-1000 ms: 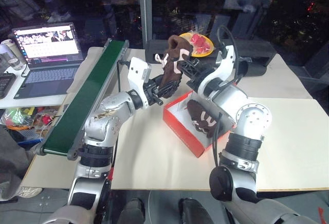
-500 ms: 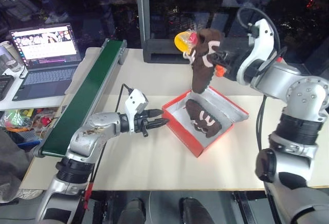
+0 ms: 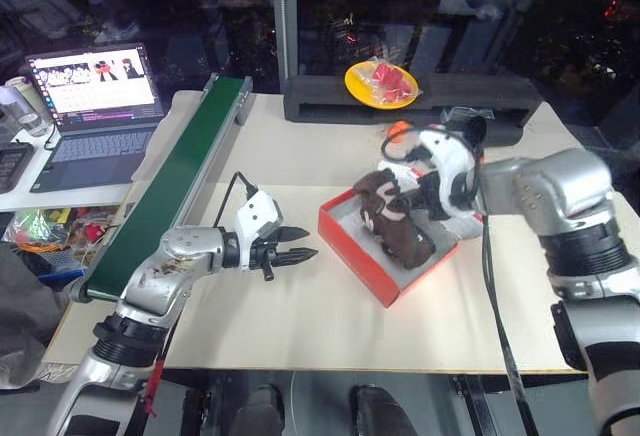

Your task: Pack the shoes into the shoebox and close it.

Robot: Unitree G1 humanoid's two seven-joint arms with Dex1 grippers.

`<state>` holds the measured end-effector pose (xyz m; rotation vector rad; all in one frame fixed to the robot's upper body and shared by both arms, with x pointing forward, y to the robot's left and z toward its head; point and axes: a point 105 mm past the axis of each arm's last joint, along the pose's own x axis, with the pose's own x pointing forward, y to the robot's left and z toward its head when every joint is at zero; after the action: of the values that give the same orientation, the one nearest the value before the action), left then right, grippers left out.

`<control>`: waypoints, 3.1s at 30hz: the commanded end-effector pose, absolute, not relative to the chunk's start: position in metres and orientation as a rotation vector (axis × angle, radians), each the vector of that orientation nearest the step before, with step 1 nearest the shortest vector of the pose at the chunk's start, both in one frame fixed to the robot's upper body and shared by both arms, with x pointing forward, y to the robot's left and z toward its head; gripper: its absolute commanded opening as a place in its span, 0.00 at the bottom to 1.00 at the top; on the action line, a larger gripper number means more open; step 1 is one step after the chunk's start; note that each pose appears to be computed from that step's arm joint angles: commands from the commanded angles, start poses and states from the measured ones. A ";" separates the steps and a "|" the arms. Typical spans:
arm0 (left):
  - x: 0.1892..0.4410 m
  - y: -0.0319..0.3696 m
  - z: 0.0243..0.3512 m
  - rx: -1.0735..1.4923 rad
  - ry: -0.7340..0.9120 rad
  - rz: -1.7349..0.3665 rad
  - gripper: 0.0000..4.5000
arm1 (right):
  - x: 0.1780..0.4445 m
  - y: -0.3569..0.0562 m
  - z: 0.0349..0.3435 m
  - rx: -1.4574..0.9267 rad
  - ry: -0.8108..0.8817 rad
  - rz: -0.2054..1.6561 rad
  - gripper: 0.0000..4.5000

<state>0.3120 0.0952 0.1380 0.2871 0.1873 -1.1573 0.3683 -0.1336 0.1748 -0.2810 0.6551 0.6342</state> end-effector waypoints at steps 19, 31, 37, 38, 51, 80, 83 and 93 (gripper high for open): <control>0.311 0.089 0.149 0.318 0.112 -1.159 0.46 | 0.378 -0.136 0.048 -0.368 0.929 0.670 0.17; 0.312 0.085 0.149 0.316 0.108 -1.165 0.47 | 0.406 -0.134 0.085 -0.285 0.736 0.581 0.98; 0.314 0.091 0.148 0.332 0.111 -1.135 0.47 | 0.388 -0.136 0.168 -0.192 0.506 0.529 0.98; 0.315 0.092 0.149 0.335 0.108 -1.130 0.47 | 0.383 -0.140 0.182 -0.159 0.468 0.511 0.98; 0.318 0.080 0.154 0.296 0.080 -1.170 0.94 | 0.327 -0.262 0.226 0.010 0.341 0.000 1.00; 0.326 0.063 0.153 0.330 0.070 -1.200 0.98 | 0.327 -0.324 0.065 -0.119 0.783 -0.189 1.00; 0.327 0.063 0.153 0.334 0.069 -1.200 0.98 | 0.343 -0.326 0.062 0.073 0.718 -0.209 1.00; 0.327 0.067 0.155 0.340 0.064 -1.188 1.00 | 0.360 -0.335 0.052 0.256 0.656 -0.254 0.61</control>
<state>0.3270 0.0674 0.1427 0.3105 0.1149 -1.1886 0.3539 -0.3324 0.0462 0.2302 0.6951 -0.2531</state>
